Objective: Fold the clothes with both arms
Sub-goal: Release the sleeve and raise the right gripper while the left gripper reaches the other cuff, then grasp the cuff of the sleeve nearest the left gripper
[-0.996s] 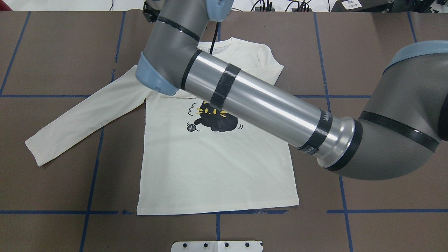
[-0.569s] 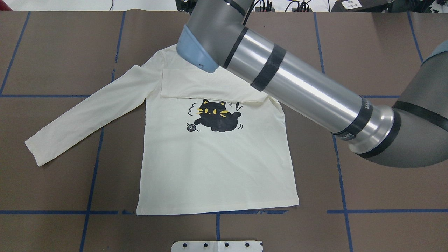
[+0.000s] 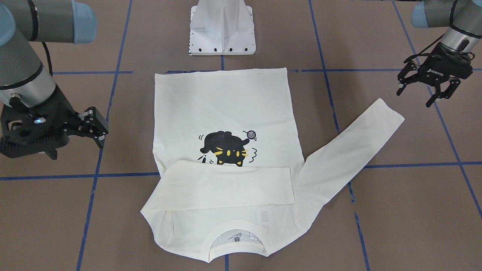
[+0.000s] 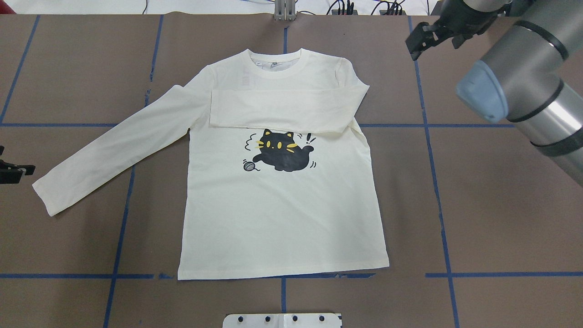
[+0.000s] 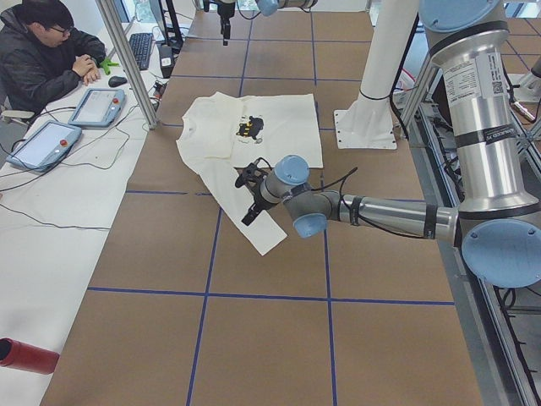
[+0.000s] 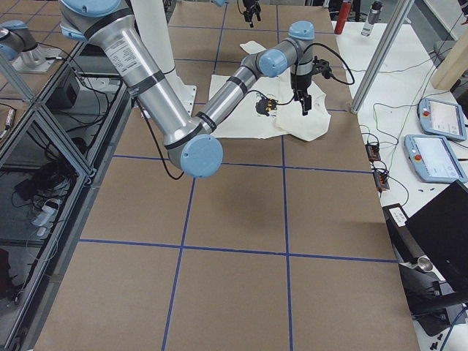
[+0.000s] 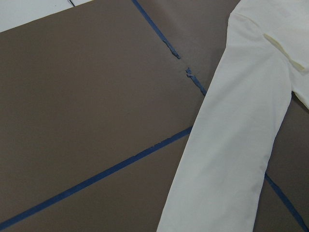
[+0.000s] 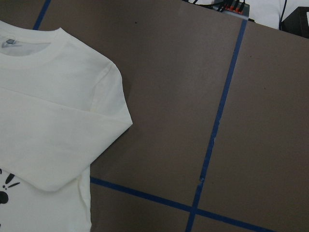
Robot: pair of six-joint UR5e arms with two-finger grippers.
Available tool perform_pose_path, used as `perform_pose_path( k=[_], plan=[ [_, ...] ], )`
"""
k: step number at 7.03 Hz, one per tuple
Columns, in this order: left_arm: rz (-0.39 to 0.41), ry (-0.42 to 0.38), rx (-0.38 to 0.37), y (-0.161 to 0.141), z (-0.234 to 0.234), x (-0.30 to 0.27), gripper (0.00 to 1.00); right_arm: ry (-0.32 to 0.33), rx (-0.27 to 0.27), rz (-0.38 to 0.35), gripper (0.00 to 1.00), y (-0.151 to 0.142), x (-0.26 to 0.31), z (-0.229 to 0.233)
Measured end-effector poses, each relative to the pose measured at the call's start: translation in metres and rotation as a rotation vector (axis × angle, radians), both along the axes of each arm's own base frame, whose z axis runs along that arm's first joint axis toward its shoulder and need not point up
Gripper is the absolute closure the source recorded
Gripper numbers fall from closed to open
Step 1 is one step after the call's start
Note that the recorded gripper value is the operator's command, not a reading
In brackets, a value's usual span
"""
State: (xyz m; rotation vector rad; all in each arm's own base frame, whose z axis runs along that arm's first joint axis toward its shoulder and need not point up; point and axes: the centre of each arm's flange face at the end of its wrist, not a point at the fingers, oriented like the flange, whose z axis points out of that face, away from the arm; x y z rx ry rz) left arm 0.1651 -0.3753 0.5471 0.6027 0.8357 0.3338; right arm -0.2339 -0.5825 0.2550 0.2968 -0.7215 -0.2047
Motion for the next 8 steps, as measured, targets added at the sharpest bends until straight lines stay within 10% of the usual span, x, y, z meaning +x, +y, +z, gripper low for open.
perform_pose_path(
  k=[8],
  plan=[
    [0.101,-0.17,0.021,0.05,0.061,0.078,0.12,-0.006,0.036,-0.024,0.0,0.046,0.035,0.047]
  ],
)
